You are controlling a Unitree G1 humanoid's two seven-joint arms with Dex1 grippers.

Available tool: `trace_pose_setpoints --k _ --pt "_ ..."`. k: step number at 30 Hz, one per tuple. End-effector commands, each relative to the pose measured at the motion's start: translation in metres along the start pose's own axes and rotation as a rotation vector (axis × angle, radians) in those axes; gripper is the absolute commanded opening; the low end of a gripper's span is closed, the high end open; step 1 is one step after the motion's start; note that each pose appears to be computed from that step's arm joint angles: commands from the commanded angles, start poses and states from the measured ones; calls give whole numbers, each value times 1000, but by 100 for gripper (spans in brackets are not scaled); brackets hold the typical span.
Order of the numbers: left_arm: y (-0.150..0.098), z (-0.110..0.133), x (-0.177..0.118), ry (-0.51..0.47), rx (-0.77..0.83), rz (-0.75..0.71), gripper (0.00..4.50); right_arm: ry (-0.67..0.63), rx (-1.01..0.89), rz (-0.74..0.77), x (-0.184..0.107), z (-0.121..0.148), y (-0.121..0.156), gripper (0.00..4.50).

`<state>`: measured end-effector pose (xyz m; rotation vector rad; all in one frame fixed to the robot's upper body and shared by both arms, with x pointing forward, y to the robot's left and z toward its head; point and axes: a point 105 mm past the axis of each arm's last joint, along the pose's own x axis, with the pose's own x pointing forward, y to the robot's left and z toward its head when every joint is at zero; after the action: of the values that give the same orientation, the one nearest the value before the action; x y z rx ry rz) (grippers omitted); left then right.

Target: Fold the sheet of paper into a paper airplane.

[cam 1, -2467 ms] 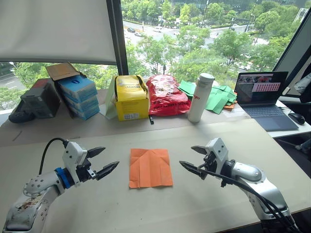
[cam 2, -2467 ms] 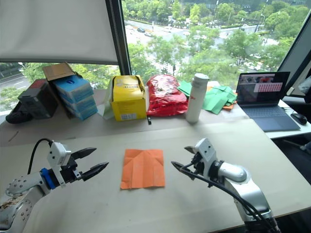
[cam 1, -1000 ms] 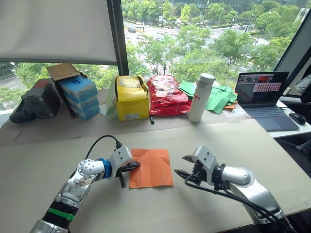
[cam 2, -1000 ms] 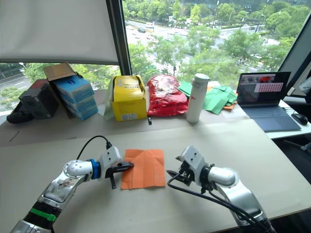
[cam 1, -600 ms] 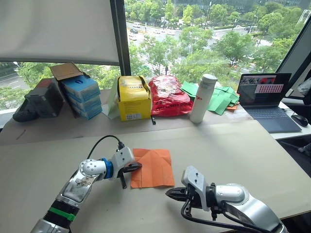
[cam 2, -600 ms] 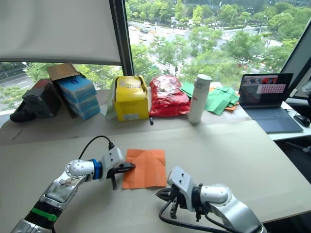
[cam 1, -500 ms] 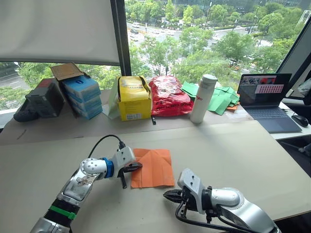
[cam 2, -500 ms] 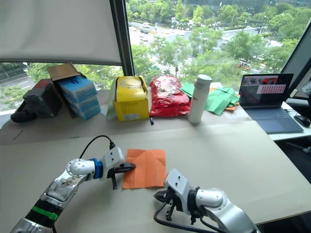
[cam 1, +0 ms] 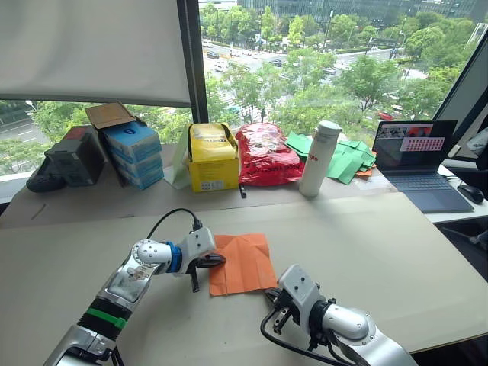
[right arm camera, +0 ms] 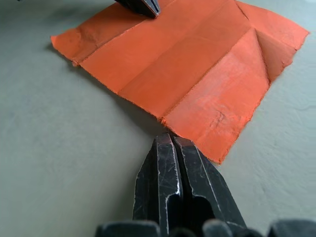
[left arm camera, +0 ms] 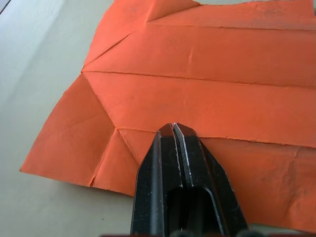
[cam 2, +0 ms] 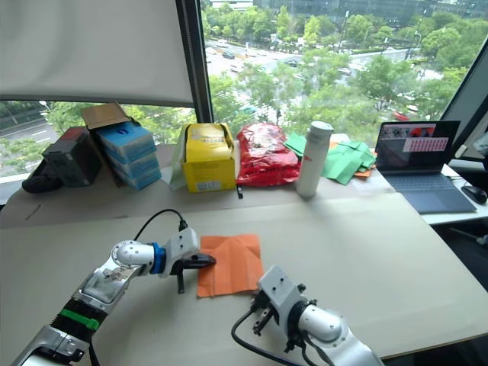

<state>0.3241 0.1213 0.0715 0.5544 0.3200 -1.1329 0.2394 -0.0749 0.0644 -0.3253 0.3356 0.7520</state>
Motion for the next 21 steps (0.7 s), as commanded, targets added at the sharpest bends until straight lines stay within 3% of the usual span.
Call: trace_pose_setpoints --k 1,16,21 --pt "-7 -20 7 81 -24 -22 0 -24 12 -72 -2 4 -12 3" --pt "-3 -22 5 93 -6 -7 0 -182 175 -208 14 17 -37 3" --pt "-2 -23 2 97 -6 0 0 -268 239 -177 20 30 -36 3"
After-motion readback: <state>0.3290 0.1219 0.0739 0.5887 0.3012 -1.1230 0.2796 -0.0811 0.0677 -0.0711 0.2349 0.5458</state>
